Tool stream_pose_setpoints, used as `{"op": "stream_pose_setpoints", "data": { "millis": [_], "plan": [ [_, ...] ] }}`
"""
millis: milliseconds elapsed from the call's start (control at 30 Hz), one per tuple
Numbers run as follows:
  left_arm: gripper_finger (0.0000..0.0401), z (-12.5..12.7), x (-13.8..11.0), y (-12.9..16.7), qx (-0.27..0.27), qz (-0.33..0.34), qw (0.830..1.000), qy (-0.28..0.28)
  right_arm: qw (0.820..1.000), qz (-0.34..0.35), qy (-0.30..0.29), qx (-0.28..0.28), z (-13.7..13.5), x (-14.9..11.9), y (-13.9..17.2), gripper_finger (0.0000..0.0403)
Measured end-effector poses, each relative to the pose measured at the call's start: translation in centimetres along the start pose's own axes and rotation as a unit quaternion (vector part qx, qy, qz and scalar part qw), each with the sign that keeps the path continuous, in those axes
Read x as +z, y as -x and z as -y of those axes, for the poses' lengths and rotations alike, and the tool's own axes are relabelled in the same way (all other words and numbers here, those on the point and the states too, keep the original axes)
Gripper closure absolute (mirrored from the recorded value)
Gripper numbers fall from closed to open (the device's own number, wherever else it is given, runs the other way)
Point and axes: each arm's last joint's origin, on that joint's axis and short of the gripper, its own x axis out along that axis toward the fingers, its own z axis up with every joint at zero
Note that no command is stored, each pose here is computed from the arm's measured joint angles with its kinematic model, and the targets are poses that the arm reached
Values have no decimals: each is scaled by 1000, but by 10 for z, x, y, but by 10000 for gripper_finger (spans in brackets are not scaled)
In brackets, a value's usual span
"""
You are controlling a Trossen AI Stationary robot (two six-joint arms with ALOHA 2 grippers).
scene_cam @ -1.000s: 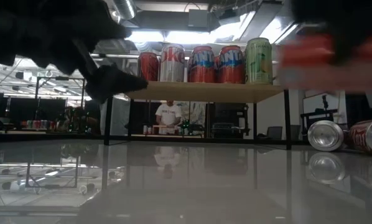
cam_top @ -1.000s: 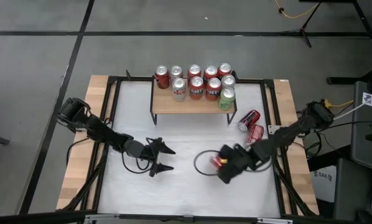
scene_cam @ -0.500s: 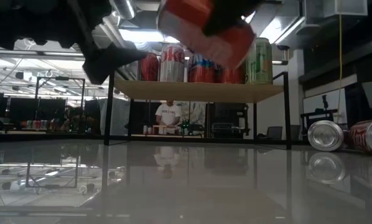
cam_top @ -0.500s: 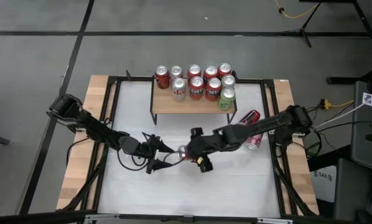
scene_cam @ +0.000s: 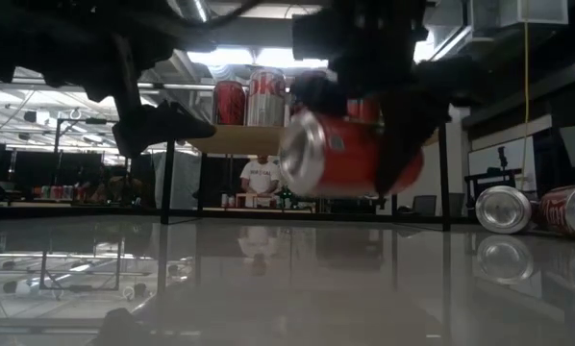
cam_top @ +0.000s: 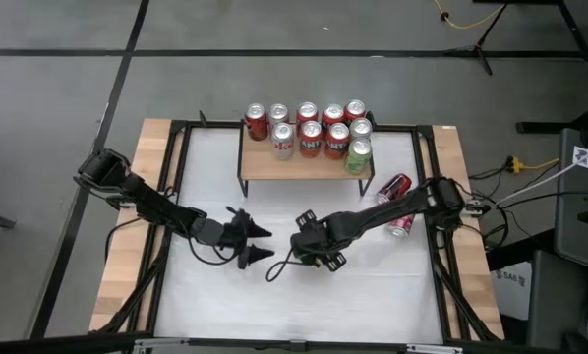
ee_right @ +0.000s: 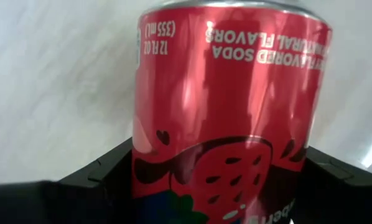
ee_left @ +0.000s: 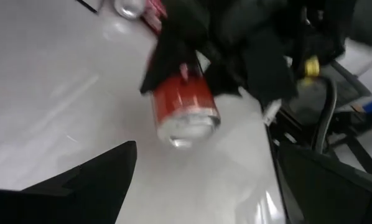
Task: Place canned beverage on shelf
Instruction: Put the orange soda can on the shelf aligned with the other soda can
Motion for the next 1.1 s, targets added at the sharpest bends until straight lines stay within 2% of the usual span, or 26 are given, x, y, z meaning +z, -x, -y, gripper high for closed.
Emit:
{"op": "stream_pose_setpoints", "data": {
  "millis": [233, 400, 800, 967, 1100],
  "plan": [
    [16, -1, 1, 0, 17, 15, 1000, -1, 999, -29, 18, 12, -3, 0, -21, 106],
    [16, -1, 1, 0, 18, 15, 1000, -3, 999, -26, 17, 11, -3, 1, -21, 102],
    [16, -2, 0, 0, 21, 12, 1000, -7, 1000, -19, 15, 8, -2, 2, -21, 40],
    [16, -3, -1, 0, 24, 9, 1000, -8, 1000, -21, 14, 5, -2, 2, -21, 34],
    [16, -1, 0, -1, 23, 9, 1000, -8, 1000, -21, -12, -6, -1, 0, -13, 34]
  ]
}}
